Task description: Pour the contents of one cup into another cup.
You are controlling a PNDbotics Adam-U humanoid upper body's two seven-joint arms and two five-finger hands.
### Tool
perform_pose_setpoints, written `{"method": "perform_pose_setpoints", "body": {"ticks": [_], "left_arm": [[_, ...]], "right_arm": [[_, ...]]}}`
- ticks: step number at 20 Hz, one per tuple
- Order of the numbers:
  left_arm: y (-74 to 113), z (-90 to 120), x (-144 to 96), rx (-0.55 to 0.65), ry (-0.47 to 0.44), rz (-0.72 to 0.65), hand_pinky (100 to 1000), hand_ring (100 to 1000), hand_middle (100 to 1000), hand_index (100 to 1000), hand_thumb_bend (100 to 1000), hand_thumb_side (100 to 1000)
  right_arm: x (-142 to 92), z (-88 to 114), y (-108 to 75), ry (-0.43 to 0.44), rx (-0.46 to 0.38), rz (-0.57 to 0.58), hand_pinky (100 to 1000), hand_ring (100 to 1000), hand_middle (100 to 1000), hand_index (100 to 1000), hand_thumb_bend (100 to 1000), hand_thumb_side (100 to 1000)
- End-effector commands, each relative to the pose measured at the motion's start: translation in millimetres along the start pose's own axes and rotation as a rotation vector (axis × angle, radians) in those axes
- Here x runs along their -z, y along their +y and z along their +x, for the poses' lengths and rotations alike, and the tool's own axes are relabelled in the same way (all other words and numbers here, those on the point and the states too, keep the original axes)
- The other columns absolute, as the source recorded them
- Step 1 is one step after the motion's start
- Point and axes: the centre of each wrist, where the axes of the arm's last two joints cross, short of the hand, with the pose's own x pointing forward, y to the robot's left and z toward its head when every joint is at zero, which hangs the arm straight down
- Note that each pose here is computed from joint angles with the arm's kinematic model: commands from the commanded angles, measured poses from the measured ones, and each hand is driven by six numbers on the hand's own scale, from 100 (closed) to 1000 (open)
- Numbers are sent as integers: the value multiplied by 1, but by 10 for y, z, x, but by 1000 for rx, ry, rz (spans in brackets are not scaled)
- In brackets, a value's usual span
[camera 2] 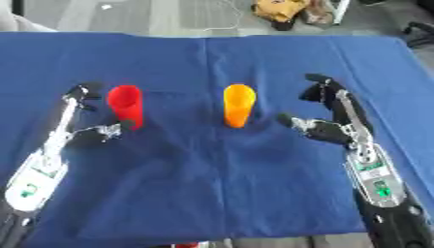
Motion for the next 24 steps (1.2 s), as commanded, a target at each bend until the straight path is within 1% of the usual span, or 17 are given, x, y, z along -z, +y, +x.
{"method": "perform_pose_setpoints", "body": {"ticks": [1,5,7,17,20,24], "left_arm": [[-16,62,103,-5,-29,13,661,774,815,837,836,491],[-62,82,168,-18,-36,16,657,768,812,837,831,489],[-79,85,192,-20,-34,18,653,757,791,836,827,489],[-115,27,244,-12,4,19,646,745,766,835,822,498],[-125,28,267,-16,10,25,617,726,741,824,816,494],[-153,32,292,-22,6,20,609,707,719,815,809,491]], "right_arm": [[38,49,-54,-18,-10,-1,765,661,537,842,796,299],[42,51,-48,-20,-8,1,766,661,537,842,796,297],[44,51,-44,-20,-7,3,766,661,537,842,796,297],[50,53,-39,-22,-7,6,766,662,537,842,795,297],[57,57,-34,-25,-6,9,766,662,537,843,796,296],[62,60,-31,-26,-6,11,766,661,536,842,796,294]]}}
